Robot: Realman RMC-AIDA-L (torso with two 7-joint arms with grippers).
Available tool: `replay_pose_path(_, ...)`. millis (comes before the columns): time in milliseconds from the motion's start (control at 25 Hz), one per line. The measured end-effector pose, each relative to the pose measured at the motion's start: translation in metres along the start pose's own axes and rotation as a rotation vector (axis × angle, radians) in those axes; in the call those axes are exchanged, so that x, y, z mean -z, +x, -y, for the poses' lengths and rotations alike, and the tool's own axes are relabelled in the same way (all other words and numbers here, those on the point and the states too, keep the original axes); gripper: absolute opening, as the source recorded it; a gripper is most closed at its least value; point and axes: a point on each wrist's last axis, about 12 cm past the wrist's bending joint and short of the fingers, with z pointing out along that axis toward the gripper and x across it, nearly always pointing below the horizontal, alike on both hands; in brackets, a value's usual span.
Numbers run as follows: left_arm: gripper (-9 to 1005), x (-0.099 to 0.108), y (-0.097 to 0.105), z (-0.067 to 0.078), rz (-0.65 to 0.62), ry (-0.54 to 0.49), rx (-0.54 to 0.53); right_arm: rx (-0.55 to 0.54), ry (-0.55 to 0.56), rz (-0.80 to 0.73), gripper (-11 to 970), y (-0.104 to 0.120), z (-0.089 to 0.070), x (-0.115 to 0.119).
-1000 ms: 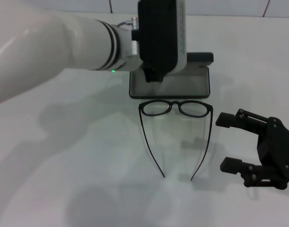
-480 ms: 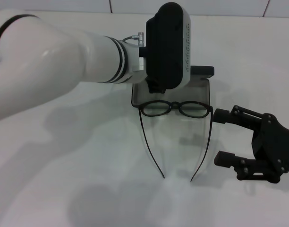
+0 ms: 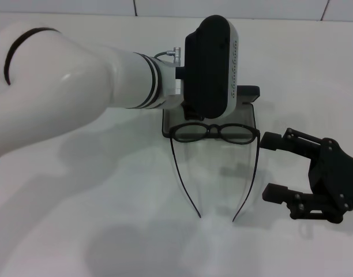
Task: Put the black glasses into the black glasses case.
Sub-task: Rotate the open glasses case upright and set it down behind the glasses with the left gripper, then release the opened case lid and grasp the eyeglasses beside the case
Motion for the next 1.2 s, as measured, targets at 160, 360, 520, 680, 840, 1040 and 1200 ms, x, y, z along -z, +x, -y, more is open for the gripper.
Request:
replay_pose_path(160, 281, 0.001, -0.002, 0.0, 0.008, -0.003, 0.001, -0.001, 0.002, 0.0, 767, 0.0, 0.0, 0.0)
replay_pose_path(360, 339, 0.01, -0.009, -0.004, 0.041, -0.03, 0.003, -0.011, 0.005, -0.002, 763, 0.001, -0.001, 0.002)
replay_pose_path(520, 331, 0.023, -0.015, -0.006, 0.089, -0.062, 0.028, -0.039, 0.009, -0.012, 760, -0.003, 0.002, 0.006)
replay_pose_path(680, 330, 0.047, -0.019, -0.014, 0.198, -0.121, 0.144, -0.087, 0.032, -0.048, 757, -0.021, 0.016, 0.021)
replay_pose_path(840, 329, 0.08, -0.015, -0.024, 0.4, -0.184, 0.391, -0.076, 0.021, -0.129, 753, -0.032, 0.027, 0.026)
replay_pose_path(1040, 328, 0.12, 0.027, -0.02, 0.777, -0.149, 0.752, 0.003, 0.041, -0.453, 750, -0.034, 0.051, 0.011)
replay_pose_path(1200, 326, 0.124, 0.052, -0.008, 0.897, -0.105, 0.829, 0.04, 0.068, -0.562, 746, -0.053, 0.061, -0.001)
